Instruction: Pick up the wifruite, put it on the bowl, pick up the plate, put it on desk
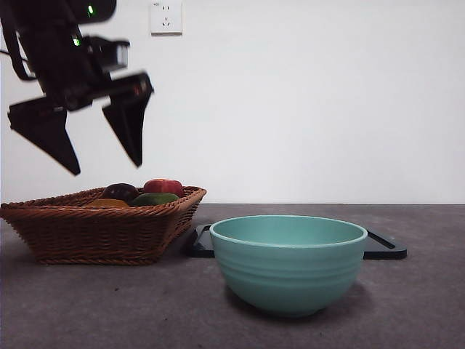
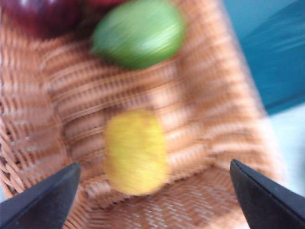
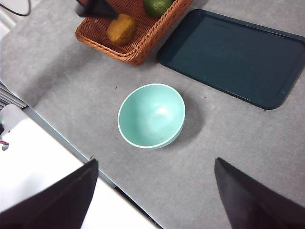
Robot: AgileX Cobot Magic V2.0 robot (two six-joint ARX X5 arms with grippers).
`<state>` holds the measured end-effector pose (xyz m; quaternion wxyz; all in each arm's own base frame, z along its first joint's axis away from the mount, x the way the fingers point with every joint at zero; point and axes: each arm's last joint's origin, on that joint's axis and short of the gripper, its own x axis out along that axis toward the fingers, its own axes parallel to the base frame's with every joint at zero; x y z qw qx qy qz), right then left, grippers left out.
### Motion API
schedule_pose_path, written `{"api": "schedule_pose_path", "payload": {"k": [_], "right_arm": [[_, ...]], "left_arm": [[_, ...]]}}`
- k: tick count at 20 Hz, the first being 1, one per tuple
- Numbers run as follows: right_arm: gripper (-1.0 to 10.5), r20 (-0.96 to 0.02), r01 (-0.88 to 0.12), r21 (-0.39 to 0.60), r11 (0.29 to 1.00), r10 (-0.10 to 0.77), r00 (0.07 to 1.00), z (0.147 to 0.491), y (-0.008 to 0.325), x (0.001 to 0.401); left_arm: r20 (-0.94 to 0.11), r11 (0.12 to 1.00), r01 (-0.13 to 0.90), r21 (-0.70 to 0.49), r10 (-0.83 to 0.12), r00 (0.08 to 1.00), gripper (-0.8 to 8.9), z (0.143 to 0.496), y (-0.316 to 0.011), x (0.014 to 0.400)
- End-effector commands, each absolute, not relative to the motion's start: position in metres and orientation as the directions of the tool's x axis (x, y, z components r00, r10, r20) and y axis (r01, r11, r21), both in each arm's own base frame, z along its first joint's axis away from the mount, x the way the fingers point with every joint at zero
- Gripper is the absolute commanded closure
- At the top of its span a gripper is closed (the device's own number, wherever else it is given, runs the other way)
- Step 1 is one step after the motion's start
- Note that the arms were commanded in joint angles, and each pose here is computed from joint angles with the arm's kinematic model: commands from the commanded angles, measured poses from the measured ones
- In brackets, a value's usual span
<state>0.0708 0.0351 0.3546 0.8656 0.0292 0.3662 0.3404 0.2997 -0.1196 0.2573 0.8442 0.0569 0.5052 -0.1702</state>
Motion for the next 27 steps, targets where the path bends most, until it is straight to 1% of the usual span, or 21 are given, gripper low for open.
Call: {"api": "schedule_pose_path", "payload": {"k": [1, 4, 8, 12, 14, 17, 18, 20, 21, 24, 27], "right_arm": [[5.6, -0.605, -0.574, 0.291, 0.765, 0.612, 0.509, 0.36, 0.035, 0.071], [5.6, -0.606, -0.573, 0.291, 0.766, 0.611, 0.51, 0.36, 0.035, 0.071], [5.6, -0.605, -0.573, 0.291, 0.766, 0.611, 0.51, 0.36, 0.035, 0.071], [5.6, -0.605, -0.573, 0.291, 0.766, 0.611, 0.51, 0.36, 0.035, 0.071], [5.6, -0.605, -0.573, 0.291, 0.766, 0.611, 0.51, 0.36, 0.035, 0.071], [5.6, -0.605, -0.573, 0.291, 0.766, 0.611, 0.51, 0.36, 0.035, 0.071], [5.6, -0.605, -0.573, 0.291, 0.766, 0.611, 0.51, 0.36, 0.035, 0.071], [5.6, -0.605, -0.574, 0.29, 0.766, 0.611, 0.51, 0.36, 0.035, 0.071], [5.6, -0.605, -0.574, 0.29, 0.766, 0.611, 0.51, 0.36, 0.035, 0.071], [5.6, -0.605, -0.574, 0.29, 0.766, 0.611, 0.51, 0.36, 0.035, 0.071], [5.6, -0.605, -0.573, 0.29, 0.766, 0.611, 0.51, 0.36, 0.035, 0.071]], "left_arm": [[-0.881, 0.932, 0.359, -0.053, -0.213, 0.423, 3.27, 0.248, -0.126, 0.31], [-0.894, 0.937, 0.349, -0.032, -0.183, 0.41, 3.27, 0.234, -0.128, 0.318], [-0.908, 0.937, 0.349, -0.03, -0.171, 0.381, 3.27, 0.217, -0.131, 0.326], [-0.915, 0.939, 0.344, -0.021, -0.157, 0.372, 3.36, 0.208, -0.133, 0.33], [-0.919, 0.942, 0.337, 0.003, -0.131, 0.373, 3.85, 0.204, -0.132, 0.331], [-0.928, 0.942, 0.336, 0.005, -0.121, 0.353, 3.88, 0.198, -0.133, 0.332], [-0.928, 0.942, 0.336, 0.005, -0.12, 0.352, 4.28, 0.198, -0.133, 0.332], [-0.927, 0.942, 0.336, 0.005, -0.121, 0.355, 5.52, 0.198, -0.133, 0.333], [-0.927, 0.942, 0.335, 0.005, -0.121, 0.354, 5.75, 0.198, -0.133, 0.333], [-0.922, 0.942, 0.335, 0.004, -0.126, 0.365, 5.74, 0.202, -0.132, 0.331], [-0.898, 0.942, 0.334, 0.0, -0.147, 0.415, 5.74, 0.222, -0.131, 0.325]]}}
